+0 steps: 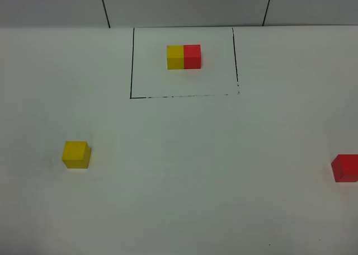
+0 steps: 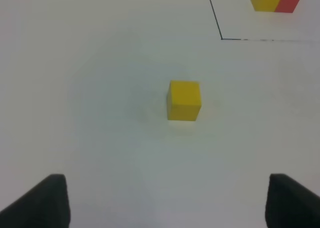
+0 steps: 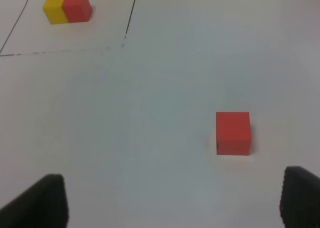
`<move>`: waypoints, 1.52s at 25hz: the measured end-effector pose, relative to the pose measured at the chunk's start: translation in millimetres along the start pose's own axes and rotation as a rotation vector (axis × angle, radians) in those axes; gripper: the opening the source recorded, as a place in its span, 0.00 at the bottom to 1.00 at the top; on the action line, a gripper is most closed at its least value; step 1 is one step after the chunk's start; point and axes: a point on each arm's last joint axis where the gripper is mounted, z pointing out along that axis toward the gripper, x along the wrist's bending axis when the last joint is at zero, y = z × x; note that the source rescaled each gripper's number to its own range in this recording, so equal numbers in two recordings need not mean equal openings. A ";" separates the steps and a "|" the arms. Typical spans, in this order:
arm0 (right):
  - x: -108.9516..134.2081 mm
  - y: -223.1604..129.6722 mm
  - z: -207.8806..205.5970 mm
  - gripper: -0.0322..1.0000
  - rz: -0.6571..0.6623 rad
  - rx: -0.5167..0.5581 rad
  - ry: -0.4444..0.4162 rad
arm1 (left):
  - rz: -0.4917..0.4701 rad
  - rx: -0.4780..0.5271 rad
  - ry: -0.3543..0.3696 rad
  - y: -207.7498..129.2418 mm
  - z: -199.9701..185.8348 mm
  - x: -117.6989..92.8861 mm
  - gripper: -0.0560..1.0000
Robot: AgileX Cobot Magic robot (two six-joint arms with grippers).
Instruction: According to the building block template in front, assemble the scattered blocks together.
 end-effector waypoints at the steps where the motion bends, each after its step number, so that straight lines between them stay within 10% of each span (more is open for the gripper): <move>1: 0.0 0.0 0.0 0.74 0.000 0.000 0.000 | 0.000 0.000 0.000 0.0 0.0 0.0 0.77; 21: 0.1 0.0 0.0 0.74 0.001 0.000 0.001 | -0.006 0.058 0.004 26.7 7.5 -0.3 0.77; 38: 0.1 0.0 0.0 0.74 0.001 0.000 0.001 | -0.082 0.844 0.021 96.5 180.8 -0.3 0.77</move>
